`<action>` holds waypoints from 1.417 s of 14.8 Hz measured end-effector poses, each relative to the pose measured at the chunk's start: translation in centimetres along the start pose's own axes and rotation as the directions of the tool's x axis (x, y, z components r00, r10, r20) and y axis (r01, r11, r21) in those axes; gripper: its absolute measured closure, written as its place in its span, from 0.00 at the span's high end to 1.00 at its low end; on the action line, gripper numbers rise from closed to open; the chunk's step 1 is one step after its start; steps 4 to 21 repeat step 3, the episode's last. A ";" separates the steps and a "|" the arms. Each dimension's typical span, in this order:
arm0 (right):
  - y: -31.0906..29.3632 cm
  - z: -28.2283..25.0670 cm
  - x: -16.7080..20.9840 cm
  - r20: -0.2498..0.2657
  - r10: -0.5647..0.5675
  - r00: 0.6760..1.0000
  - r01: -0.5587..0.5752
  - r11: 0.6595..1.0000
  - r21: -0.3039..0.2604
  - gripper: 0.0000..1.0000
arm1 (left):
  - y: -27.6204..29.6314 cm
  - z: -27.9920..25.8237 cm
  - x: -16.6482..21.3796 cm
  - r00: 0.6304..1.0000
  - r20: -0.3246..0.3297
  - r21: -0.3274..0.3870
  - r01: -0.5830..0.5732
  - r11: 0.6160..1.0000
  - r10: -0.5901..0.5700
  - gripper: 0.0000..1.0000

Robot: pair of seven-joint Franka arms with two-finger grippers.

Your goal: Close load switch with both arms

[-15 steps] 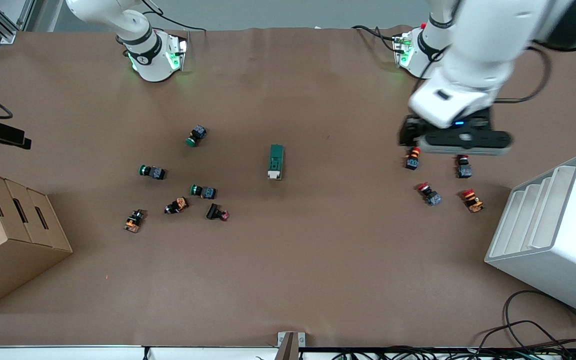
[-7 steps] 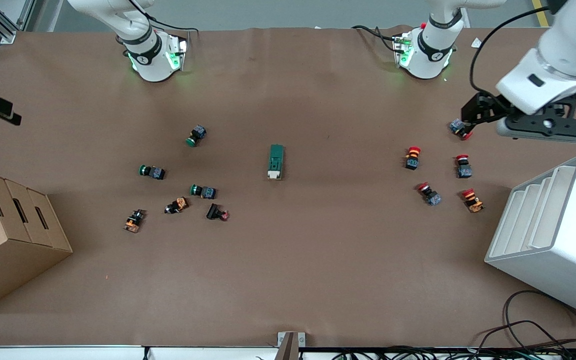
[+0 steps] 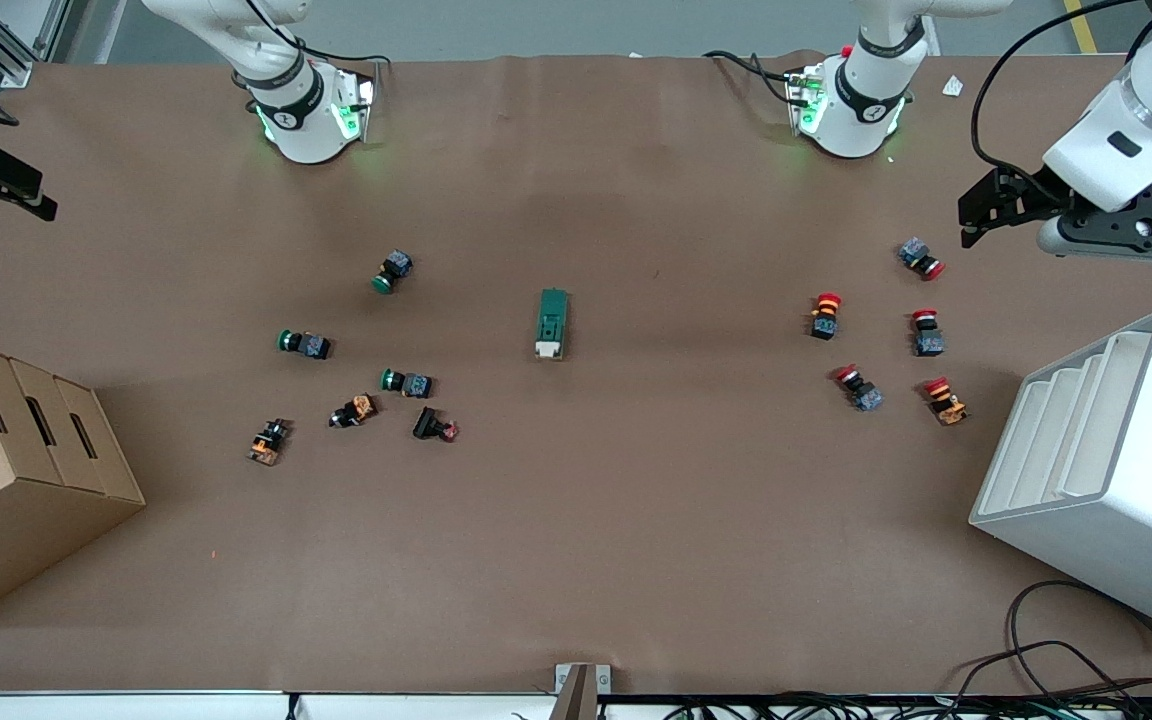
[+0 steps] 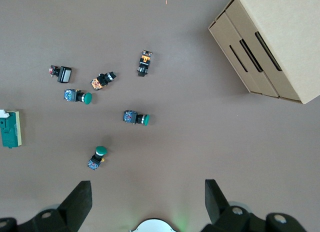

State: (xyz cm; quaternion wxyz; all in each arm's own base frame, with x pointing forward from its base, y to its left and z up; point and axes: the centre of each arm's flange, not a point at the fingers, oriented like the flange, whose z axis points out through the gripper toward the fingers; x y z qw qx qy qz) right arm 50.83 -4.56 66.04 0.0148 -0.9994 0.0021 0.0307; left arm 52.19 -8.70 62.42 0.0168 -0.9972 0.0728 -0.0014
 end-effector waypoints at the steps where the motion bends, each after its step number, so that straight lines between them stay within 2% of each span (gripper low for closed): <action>1: -0.1 0.0 0.0 -0.001 -0.002 1.000 0.002 1.000 -0.001 1.00 | 0.0 -0.1 0.0 1.000 -0.003 0.000 0.000 1.000 0.000 1.00; 21: -0.4 -0.2 -0.1 -0.004 -0.008 1.000 0.008 1.000 -0.008 1.00 | -0.4 -0.4 -0.1 1.000 -0.008 0.000 0.007 1.000 -0.007 1.00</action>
